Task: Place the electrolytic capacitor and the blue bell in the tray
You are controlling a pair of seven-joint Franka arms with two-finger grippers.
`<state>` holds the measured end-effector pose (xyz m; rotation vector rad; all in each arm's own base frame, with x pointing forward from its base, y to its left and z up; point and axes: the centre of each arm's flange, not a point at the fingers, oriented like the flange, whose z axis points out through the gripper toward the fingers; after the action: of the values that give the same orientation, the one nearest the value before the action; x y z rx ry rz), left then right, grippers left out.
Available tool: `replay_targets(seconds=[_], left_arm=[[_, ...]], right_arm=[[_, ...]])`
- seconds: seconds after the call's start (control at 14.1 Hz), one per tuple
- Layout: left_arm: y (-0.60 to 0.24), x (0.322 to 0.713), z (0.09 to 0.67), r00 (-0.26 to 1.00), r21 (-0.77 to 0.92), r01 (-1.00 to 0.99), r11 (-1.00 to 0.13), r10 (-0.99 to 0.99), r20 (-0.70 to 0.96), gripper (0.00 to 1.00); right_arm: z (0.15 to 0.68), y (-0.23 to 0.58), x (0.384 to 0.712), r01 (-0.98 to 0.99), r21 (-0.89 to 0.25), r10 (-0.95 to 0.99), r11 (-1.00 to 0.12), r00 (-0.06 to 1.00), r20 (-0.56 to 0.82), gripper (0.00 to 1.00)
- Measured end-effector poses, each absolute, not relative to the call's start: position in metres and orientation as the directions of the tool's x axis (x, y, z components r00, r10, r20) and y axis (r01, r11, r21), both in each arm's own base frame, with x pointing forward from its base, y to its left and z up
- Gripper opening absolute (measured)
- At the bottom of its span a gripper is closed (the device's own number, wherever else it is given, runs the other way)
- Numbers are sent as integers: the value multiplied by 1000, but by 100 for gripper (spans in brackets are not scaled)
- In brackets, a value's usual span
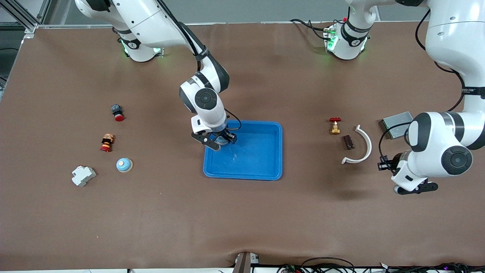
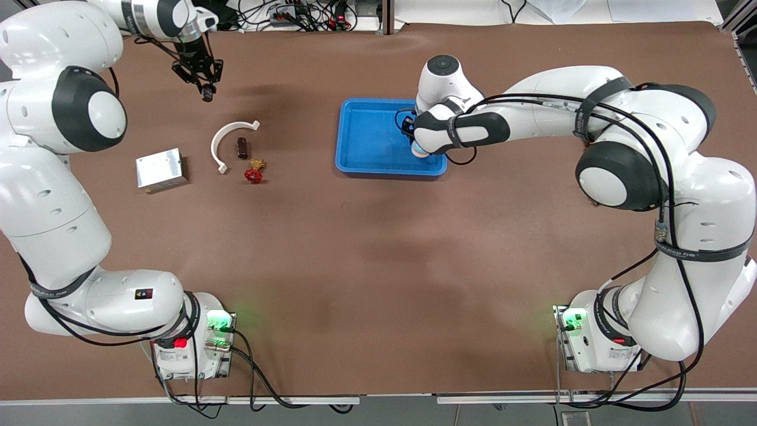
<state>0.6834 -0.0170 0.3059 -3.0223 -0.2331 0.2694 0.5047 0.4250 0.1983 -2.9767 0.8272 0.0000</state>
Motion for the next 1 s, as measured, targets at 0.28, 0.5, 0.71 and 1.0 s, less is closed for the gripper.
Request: replay_targets(seconds=[0.28, 0.5, 0.71, 1.0], left_arm=[[-57, 687, 345, 948, -136, 247, -959, 269, -172, 34], [-113, 684, 360, 925, -142, 331, -933, 350, -145, 34], [-165, 675, 366, 902, -128, 394, -910, 410, -137, 34], [-222, 658, 372, 864, -128, 473, -871, 488, -124, 34]], right_arm=[[187, 425, 507, -519, -66, -520, -852, 854, -6, 70], [179, 424, 506, -521, -64, -522, -851, 853, -7, 70], [175, 424, 506, -523, -60, -524, -850, 852, -8, 70], [175, 425, 505, -522, -60, -522, -851, 853, -8, 70]])
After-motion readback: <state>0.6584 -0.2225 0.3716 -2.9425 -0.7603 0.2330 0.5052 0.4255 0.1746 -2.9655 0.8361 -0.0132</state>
